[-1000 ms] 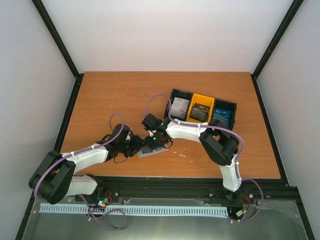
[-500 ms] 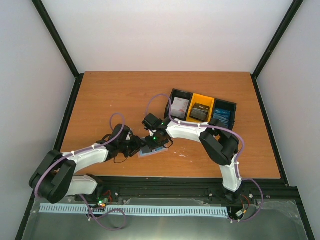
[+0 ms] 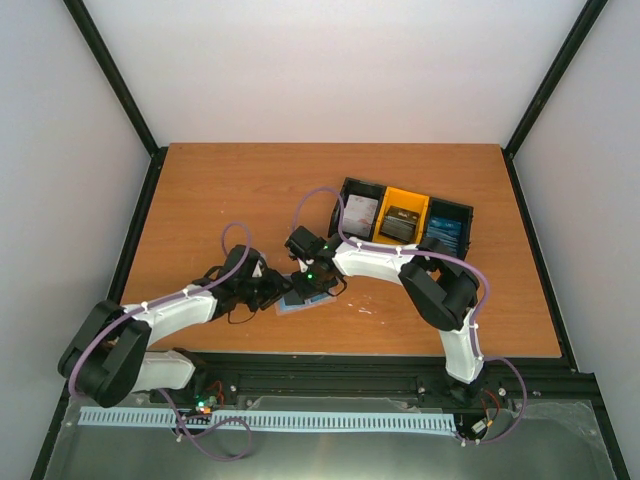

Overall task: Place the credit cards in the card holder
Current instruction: Turn over the card slot in the card holder.

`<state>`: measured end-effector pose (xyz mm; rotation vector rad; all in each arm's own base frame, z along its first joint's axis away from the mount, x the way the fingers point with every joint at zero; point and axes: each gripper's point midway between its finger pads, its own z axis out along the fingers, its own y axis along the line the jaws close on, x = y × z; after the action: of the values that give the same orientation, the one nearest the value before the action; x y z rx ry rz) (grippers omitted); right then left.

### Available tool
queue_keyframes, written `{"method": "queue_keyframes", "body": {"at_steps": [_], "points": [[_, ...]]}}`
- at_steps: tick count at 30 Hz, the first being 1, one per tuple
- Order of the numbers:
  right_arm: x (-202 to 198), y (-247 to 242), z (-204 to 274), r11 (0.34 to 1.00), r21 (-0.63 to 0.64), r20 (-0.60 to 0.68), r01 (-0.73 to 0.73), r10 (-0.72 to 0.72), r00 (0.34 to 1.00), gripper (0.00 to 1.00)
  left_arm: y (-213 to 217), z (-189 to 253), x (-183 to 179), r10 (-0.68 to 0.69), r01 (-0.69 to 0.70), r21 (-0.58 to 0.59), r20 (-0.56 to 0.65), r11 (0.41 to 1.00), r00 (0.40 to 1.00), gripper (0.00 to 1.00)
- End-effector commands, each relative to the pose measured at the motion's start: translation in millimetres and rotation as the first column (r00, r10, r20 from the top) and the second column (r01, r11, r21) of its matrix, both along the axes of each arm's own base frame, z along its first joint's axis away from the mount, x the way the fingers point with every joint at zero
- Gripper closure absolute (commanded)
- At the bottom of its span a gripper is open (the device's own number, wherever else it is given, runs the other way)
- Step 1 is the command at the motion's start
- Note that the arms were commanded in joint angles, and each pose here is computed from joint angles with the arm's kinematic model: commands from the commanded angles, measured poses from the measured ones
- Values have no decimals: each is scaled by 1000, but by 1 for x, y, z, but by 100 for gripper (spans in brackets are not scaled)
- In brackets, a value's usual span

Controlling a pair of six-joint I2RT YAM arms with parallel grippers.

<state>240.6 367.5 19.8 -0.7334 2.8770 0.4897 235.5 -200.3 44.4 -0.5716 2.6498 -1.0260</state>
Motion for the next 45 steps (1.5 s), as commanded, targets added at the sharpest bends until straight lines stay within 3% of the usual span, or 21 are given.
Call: {"method": "queue_keyframes", "body": {"at_steps": [1, 11, 19, 23, 28, 37, 41, 45], "points": [[-11, -23, -32, 994, -104, -52, 13, -18, 999, 88, -3, 18, 11, -19, 19, 3, 60, 1000, 998, 60], [-10, -23, -27, 996, -86, -49, 19, -24, 999, 88, -17, 16, 10, -69, 73, -54, 58, 996, 996, 60], [23, -19, 48, 995, 7, 126, 101, -101, 987, 85, -26, 25, 16, -117, 124, -72, 95, 990, 989, 60], [39, -48, 69, 976, -80, 239, 203, -179, 954, 85, -31, 26, 18, -134, 142, -84, 95, 986, 986, 60], [50, -76, 101, 952, -67, 346, 298, -258, 902, 84, -44, 38, 27, -168, 184, -121, 133, 975, 977, 57], [64, -128, 121, 910, -6, 364, 416, -385, 848, 80, -81, 64, 40, -275, 328, -237, 228, 915, 934, 48], [72, -144, 136, 902, 58, 345, 427, -420, 840, 79, -87, 59, 45, -291, 338, -234, 212, 912, 933, 47], [86, -149, 187, 910, 214, 364, 354, -411, 836, 74, -80, 53, 54, -257, 289, -168, 189, 943, 948, 46]]}}
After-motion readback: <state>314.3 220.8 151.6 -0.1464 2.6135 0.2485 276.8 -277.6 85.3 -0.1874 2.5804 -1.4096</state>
